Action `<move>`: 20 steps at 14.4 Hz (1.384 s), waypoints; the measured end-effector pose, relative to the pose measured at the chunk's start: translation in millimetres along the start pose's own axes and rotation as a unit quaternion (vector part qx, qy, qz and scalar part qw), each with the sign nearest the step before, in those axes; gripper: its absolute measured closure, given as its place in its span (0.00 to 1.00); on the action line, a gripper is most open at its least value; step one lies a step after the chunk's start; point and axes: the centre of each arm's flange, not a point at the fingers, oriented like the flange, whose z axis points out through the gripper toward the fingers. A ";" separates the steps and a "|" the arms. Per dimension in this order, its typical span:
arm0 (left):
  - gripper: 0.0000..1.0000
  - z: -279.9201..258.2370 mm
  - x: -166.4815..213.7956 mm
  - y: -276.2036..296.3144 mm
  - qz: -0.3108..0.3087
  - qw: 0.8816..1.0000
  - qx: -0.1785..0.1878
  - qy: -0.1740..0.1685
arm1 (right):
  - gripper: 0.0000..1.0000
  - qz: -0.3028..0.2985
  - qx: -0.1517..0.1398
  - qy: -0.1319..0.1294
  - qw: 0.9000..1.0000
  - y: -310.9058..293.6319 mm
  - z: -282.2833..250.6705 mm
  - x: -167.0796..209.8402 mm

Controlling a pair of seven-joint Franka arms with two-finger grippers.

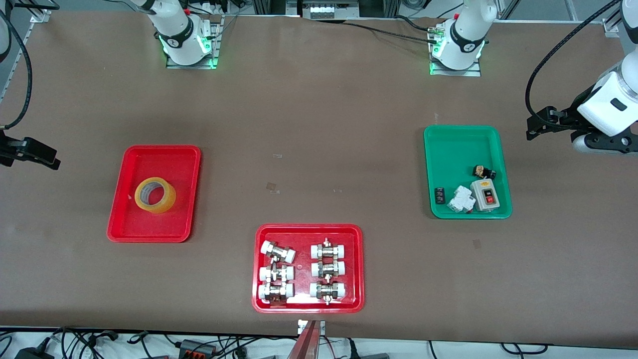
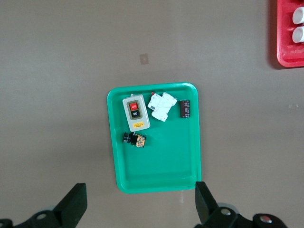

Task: Left arm passes tape to right arm into tray

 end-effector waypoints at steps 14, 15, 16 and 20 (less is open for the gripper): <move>0.00 0.0 0.1 0.0 0.000 1.000 0.000 0.000 | 0.00 -0.010 0.008 0.002 1.000 -2.9 -3.8 -75.9; 0.00 0.0 0.1 0.0 0.000 1.000 0.000 0.000 | 0.00 -0.010 0.008 0.001 1.000 -3.0 -3.4 -75.8; 0.00 -0.1 0.0 0.0 0.000 1.000 0.000 0.000 | 0.00 -0.011 0.008 0.001 1.000 -3.5 -2.8 -75.5; 0.00 0.0 0.1 0.0 0.000 1.000 0.000 0.000 | 0.00 -0.012 0.008 -0.010 1.000 -4.7 -1.2 -77.9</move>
